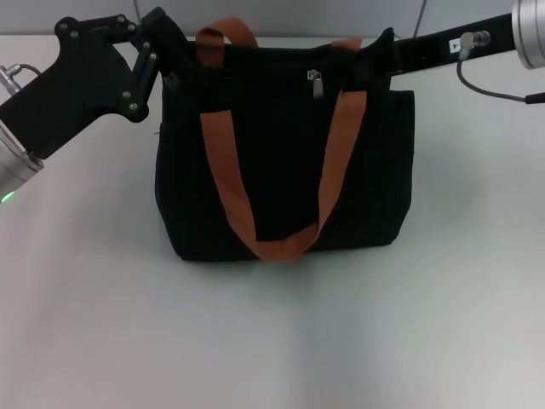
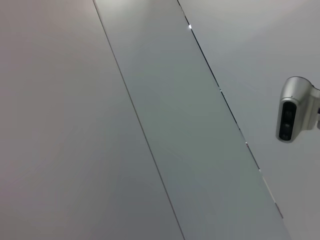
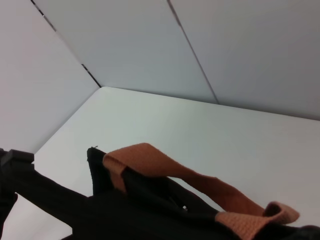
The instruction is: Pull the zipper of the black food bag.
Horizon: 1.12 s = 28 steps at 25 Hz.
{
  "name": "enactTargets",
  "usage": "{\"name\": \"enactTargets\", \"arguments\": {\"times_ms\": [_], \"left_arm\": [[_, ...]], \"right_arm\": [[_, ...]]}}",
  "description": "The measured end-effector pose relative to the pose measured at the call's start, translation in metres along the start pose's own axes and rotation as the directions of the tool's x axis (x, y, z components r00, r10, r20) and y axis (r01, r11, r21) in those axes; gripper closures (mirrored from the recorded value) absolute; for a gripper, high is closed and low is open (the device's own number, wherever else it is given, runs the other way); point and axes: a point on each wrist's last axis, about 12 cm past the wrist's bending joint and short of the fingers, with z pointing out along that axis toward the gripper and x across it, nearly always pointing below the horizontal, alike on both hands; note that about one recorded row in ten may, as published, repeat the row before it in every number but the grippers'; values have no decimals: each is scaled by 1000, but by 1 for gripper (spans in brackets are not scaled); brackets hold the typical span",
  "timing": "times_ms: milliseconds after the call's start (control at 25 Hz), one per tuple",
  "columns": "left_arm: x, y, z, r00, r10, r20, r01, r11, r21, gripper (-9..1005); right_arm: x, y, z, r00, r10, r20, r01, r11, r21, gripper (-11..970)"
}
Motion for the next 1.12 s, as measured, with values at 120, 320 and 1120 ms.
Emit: {"name": "enactTargets", "arguments": {"times_ms": [120, 320, 1120], "left_arm": [[0, 0, 0, 1000, 0, 0, 0, 1000, -1, 923], [0, 0, 0, 1000, 0, 0, 0, 1000, -1, 922], [0, -1, 0, 1000, -4, 6, 4, 1000, 1, 920]], "right_arm": [[1, -1, -3, 1000, 7, 6, -7, 1000, 2, 960], [0, -3, -9, 999, 23, 40, -22, 1000, -22, 924], [-2, -1, -19, 995, 60, 74, -45, 980, -196, 550]]}}
